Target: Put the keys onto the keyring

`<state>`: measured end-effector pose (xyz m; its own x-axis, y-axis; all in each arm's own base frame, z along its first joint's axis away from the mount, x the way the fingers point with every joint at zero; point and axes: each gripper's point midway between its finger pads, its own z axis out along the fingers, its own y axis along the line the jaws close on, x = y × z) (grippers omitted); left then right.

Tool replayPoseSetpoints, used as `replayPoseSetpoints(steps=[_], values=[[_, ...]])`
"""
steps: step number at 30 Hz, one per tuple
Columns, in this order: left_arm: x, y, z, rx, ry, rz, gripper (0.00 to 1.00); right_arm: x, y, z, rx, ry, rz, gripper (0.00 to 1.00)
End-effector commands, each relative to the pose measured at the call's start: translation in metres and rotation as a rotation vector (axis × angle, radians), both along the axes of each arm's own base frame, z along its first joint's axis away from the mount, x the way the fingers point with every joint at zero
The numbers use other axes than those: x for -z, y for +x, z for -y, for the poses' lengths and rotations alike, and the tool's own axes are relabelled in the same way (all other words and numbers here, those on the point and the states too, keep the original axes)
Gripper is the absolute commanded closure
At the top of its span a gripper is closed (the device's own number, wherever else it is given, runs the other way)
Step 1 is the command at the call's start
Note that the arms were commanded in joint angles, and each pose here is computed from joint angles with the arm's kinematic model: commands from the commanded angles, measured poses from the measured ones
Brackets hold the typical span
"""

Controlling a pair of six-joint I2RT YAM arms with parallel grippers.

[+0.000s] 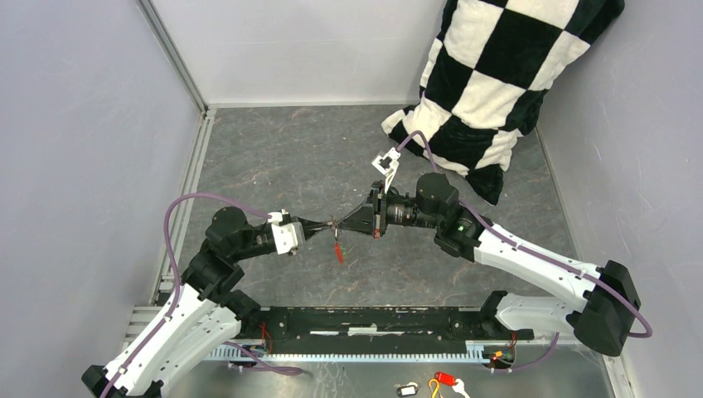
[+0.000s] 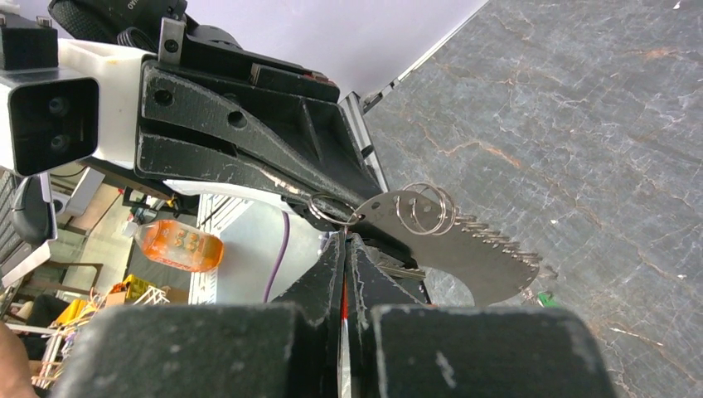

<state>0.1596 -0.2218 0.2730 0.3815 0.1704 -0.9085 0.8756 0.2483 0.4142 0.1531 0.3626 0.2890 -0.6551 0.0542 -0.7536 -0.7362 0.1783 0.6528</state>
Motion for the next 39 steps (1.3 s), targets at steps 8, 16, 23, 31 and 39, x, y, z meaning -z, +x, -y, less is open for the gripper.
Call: replayPoseSetpoints(steps=[8, 16, 23, 31, 39], values=[[-0.014, -0.003, 0.002, 0.029, -0.014, 0.081, 0.98, -0.019, 0.010, -0.003, 0.041, 0.055, 0.070, 1.00], [-0.012, -0.002, 0.002, 0.030, -0.001, 0.075, 0.98, -0.024, 0.011, -0.002, 0.048, 0.067, 0.083, 1.00], [-0.007, -0.003, 0.001, 0.037, 0.022, 0.078, 0.98, -0.026, 0.013, 0.000, 0.062, 0.072, 0.091, 1.00], [-0.004, -0.003, 0.001, 0.038, 0.036, 0.076, 0.98, -0.027, 0.012, 0.000, 0.057, 0.074, 0.098, 1.00], [-0.003, -0.003, 0.001, 0.039, 0.039, 0.070, 0.98, -0.025, 0.011, -0.004, 0.040, 0.072, 0.094, 1.00]])
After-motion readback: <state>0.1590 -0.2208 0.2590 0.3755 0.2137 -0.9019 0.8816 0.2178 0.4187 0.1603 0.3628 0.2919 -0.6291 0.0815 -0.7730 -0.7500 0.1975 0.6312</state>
